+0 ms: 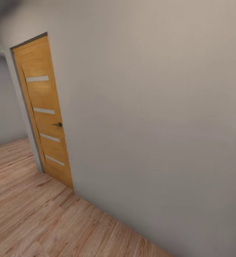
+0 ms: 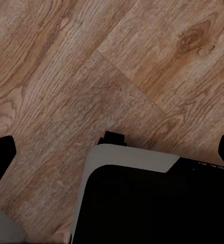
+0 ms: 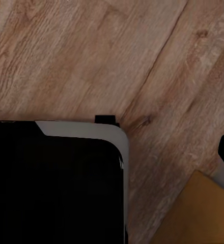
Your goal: Move the two storage containers from the living room to the garage. In the garage, place one container on the floor and stack the other container on top of it (either order is fine).
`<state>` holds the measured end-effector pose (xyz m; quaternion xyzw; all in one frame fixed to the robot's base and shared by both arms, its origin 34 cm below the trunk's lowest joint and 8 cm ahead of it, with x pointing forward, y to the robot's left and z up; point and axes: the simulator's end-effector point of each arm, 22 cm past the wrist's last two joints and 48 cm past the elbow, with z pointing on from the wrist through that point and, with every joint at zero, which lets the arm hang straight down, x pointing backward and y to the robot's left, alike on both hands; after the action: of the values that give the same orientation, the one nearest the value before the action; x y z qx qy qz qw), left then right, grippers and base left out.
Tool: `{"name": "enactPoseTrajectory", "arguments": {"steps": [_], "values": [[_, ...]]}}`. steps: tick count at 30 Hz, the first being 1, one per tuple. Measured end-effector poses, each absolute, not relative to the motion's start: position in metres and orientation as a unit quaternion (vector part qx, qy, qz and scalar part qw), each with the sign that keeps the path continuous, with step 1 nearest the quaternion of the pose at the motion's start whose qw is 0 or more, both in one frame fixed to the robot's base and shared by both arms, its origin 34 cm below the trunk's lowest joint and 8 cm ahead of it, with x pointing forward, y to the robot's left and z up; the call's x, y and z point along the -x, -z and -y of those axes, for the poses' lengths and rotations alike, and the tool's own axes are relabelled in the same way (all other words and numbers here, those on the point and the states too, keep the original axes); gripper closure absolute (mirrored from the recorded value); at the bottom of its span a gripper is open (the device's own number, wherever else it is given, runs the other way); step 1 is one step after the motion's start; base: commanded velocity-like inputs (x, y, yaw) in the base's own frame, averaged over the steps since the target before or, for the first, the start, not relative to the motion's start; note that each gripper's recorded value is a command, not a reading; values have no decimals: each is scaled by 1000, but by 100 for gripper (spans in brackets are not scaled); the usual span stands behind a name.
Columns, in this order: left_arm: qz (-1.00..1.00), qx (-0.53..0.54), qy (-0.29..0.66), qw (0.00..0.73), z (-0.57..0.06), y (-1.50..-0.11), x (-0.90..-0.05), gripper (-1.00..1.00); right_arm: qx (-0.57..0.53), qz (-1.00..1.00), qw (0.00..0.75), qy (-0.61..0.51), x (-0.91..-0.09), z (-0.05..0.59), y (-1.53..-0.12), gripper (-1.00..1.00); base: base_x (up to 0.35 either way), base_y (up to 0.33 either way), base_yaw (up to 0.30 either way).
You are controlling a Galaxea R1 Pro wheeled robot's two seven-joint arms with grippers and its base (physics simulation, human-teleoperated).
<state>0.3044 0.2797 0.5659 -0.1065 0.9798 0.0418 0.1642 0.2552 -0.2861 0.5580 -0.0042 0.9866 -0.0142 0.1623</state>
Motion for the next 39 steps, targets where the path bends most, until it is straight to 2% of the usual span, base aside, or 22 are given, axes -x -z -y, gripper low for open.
{"name": "enactPoseTrajectory", "arguments": {"steps": [39], "values": [[-979, 107, -42, 166, -279, -566, -305, -100, -3, -987, 162, 16, -255, 288, -558, -100, 0, 0, 274]]}}
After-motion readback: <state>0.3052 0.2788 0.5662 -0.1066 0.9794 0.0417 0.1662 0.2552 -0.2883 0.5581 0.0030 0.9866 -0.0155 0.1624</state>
